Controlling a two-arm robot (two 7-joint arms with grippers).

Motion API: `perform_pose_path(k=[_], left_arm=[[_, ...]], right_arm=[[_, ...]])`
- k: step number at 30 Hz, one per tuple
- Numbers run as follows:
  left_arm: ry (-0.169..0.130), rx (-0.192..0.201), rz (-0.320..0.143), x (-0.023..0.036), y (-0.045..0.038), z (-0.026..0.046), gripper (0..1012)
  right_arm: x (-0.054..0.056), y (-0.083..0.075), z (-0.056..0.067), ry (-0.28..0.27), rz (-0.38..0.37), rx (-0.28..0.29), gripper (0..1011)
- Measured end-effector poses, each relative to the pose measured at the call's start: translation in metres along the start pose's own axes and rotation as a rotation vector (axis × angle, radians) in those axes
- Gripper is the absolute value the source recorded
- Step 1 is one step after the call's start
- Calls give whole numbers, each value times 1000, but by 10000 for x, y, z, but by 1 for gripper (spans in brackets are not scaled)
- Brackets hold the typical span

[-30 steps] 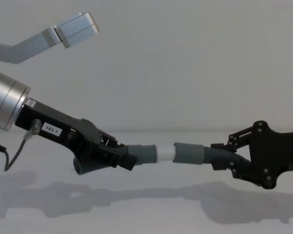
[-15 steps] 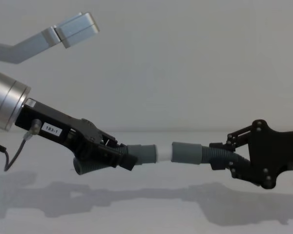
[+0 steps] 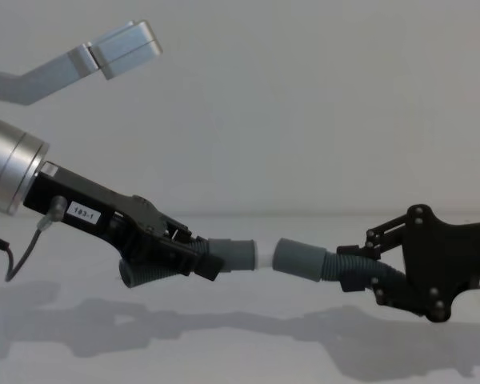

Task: Use both hands to pick up one end of the pipe from the table, align the ends, and insert them.

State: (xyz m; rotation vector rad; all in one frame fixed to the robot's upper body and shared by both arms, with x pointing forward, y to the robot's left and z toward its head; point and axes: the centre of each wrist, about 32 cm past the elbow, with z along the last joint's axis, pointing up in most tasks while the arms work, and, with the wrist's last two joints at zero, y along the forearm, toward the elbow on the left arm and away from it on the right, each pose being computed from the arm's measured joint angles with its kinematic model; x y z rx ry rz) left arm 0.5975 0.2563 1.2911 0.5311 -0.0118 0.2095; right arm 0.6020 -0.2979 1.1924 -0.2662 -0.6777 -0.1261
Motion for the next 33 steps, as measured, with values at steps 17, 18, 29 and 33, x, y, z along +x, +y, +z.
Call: perform_pose_path(k=[17, 18, 29, 33], left_arm=[[0, 1, 2, 1, 2, -1, 327], [0, 1, 2, 1, 2, -1, 327], [0, 0, 2, 0, 0, 0, 327], [0, 0, 2, 0, -1, 1, 327]], right_arm=[[-18, 54, 16, -6, 17, 10, 200], [-19, 56, 16, -6, 18, 11, 200], [-25, 69, 19, -8, 20, 12, 200], [-25, 72, 20, -8, 20, 12, 200]])
